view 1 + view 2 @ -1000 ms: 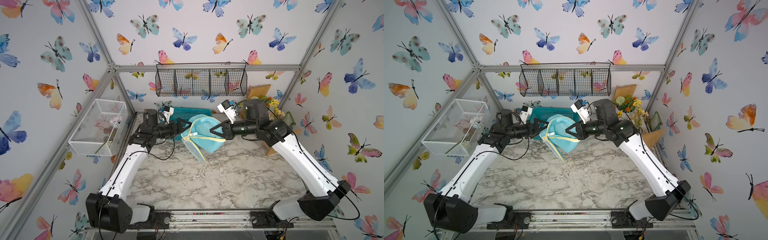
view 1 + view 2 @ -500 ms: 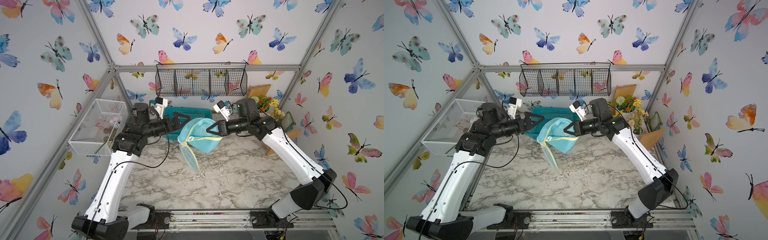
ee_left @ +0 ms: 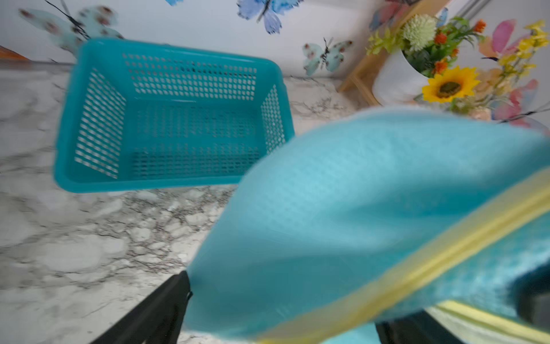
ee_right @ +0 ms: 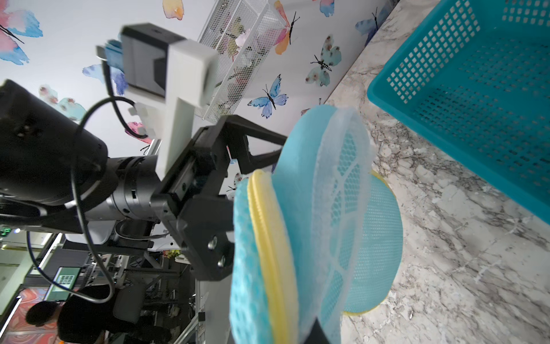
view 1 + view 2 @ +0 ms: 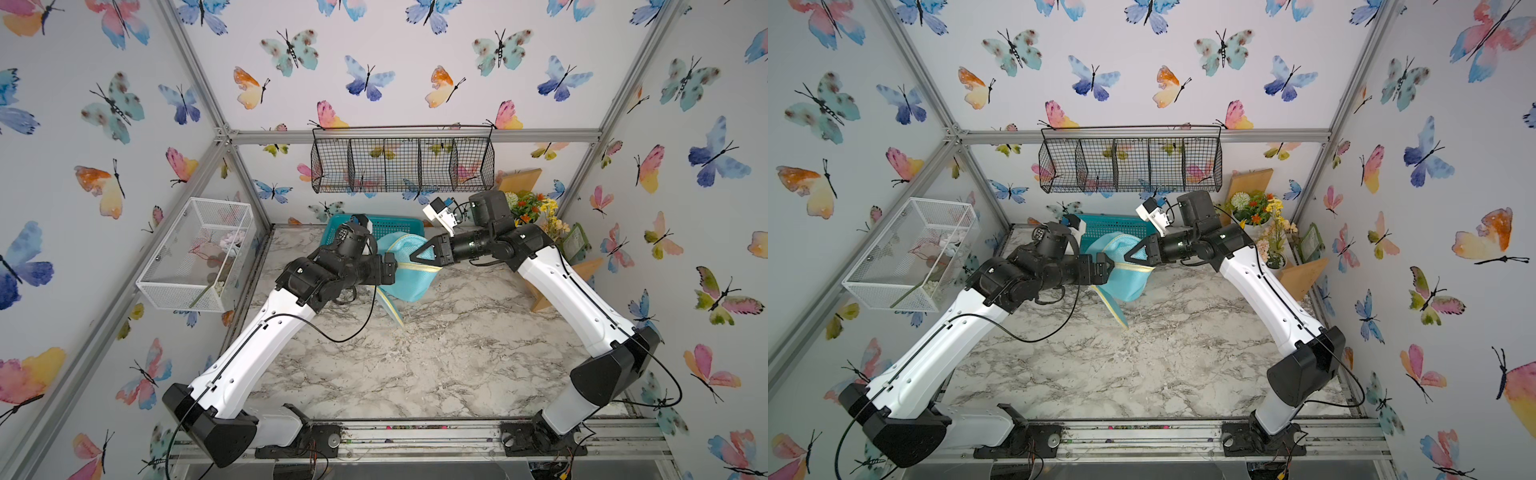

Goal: Turn the laundry bag inside out
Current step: Turn over the laundry bag.

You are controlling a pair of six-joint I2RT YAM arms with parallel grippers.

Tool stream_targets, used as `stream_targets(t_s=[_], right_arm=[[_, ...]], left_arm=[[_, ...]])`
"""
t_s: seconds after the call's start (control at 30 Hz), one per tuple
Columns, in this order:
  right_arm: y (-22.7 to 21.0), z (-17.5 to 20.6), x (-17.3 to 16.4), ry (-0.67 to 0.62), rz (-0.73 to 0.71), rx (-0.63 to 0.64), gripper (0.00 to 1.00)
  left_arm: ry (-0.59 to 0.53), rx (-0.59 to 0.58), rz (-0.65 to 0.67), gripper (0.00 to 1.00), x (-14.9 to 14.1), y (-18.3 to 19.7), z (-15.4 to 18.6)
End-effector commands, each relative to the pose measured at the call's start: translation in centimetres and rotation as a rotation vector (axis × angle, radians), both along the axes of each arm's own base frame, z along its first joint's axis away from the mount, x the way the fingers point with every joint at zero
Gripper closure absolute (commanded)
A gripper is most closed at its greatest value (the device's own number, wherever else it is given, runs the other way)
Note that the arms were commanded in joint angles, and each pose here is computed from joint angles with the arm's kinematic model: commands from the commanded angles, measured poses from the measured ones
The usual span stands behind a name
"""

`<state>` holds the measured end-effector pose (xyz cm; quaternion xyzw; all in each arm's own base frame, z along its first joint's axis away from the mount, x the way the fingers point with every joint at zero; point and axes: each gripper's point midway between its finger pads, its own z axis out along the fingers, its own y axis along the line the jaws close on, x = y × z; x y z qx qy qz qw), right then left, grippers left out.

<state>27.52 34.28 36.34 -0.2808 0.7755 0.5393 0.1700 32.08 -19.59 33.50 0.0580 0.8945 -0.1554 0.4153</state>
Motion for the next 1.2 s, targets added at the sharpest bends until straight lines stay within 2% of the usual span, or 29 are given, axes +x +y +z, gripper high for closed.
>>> stream_targets(t_s=[0.0,0.13,0.23,0.3,0.47,0.63,0.77,0.83,1.03,1.17], right_arm=[[0.1,1.7,-2.6,0.063,0.113,0.063,0.97],[-0.1,2.7,-4.1,0.096,0.179,0.105,0.97],[-0.3,3.8,-5.2,0.113,0.227,0.157,0.97],[-0.4,4.6,-5.7,0.114,0.244,0.203,0.97],[-0.8,6.3,-6.9,0.126,0.288,0.33,0.97],[-1.0,6.3,-7.1,0.12,0.301,0.349,0.97],[-1.5,6.6,-6.4,0.09,0.286,0.36,0.97],[-1.7,6.5,-6.1,0.081,0.284,0.363,0.97],[-1.5,6.3,-5.3,0.057,0.273,0.387,0.97],[-1.2,5.6,-4.6,0.066,0.27,0.396,0.97]], left_arm=[[-0.159,0.166,0.161,0.01,2.0,4.0,2.6],[-0.172,0.152,0.129,0.01,2.9,2.9,1.8],[-0.158,0.07,0.085,0.01,3.4,2.1,0.9],[-0.147,-0.041,0.001,0.01,3.1,1.4,0.9],[-0.062,-0.525,-0.241,0.01,0.7,2.0,0.4],[0.009,-0.766,-0.451,0.01,-2.1,0.0,1.3],[0.114,-0.836,-0.548,0.01,-3.8,-0.9,0.6],[0.128,-0.877,-0.575,0.01,-4.7,-1.0,0.8],[0.077,-1.056,-0.683,0.0,-7.8,-0.9,4.4],[0.017,-1.139,-0.725,0.1,-8.7,-0.5,7.2]])
